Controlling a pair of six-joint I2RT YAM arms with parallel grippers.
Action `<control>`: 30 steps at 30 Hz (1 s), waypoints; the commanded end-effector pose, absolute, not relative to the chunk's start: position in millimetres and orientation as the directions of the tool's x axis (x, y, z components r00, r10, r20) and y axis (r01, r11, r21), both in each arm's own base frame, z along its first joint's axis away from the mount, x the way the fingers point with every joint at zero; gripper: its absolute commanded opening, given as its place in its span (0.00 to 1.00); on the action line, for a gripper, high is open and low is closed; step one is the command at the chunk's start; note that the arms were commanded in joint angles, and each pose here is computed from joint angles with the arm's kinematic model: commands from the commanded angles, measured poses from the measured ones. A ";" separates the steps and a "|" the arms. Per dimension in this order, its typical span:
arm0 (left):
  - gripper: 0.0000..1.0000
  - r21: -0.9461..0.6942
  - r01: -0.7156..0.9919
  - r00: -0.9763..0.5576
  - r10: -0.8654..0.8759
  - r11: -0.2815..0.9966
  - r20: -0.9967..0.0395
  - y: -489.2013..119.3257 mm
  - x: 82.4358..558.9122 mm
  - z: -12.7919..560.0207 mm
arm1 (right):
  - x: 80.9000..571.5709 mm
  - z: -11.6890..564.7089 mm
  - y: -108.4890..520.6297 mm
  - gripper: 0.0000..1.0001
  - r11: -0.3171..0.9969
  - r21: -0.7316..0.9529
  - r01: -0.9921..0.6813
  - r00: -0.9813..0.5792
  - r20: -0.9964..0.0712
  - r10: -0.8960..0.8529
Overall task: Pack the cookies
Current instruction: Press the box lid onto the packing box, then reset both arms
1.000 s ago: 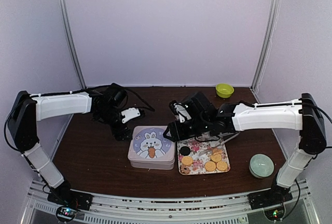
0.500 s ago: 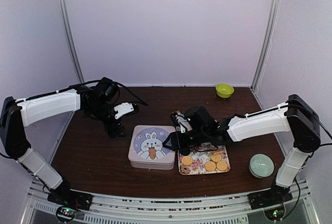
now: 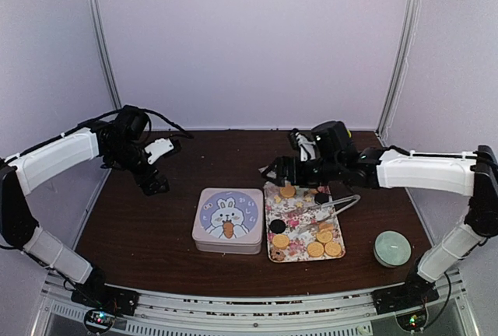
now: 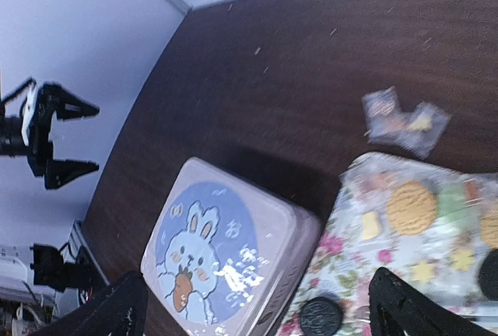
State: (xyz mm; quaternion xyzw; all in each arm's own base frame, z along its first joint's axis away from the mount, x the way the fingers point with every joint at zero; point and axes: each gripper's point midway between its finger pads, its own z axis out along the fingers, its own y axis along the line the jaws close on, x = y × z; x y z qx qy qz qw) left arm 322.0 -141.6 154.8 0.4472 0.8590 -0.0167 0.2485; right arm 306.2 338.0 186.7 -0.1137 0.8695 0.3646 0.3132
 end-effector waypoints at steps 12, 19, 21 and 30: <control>0.98 0.323 0.199 -0.609 0.375 0.925 -0.699 20.3 376.0 150.2 | 328.3 214.0 -1.0 1.00 0.901 -0.081 0.426 -0.226 -0.974 0.019; 0.98 0.273 0.059 -0.520 0.263 0.960 -0.813 27.0 398.0 146.7 | 303.2 195.3 -38.0 1.00 0.824 -0.110 0.556 -0.111 -0.992 -0.058; 0.98 0.246 0.043 -0.462 0.238 0.968 -0.854 24.0 402.2 147.4 | 299.1 192.8 -47.0 1.00 0.814 -0.082 0.575 -0.078 -0.996 -0.045; 0.98 0.202 -0.006 -0.190 0.197 0.979 -0.962 17.5 405.9 172.9 | 314.7 189.1 -60.8 1.00 0.833 0.024 0.553 -0.001 -1.000 0.029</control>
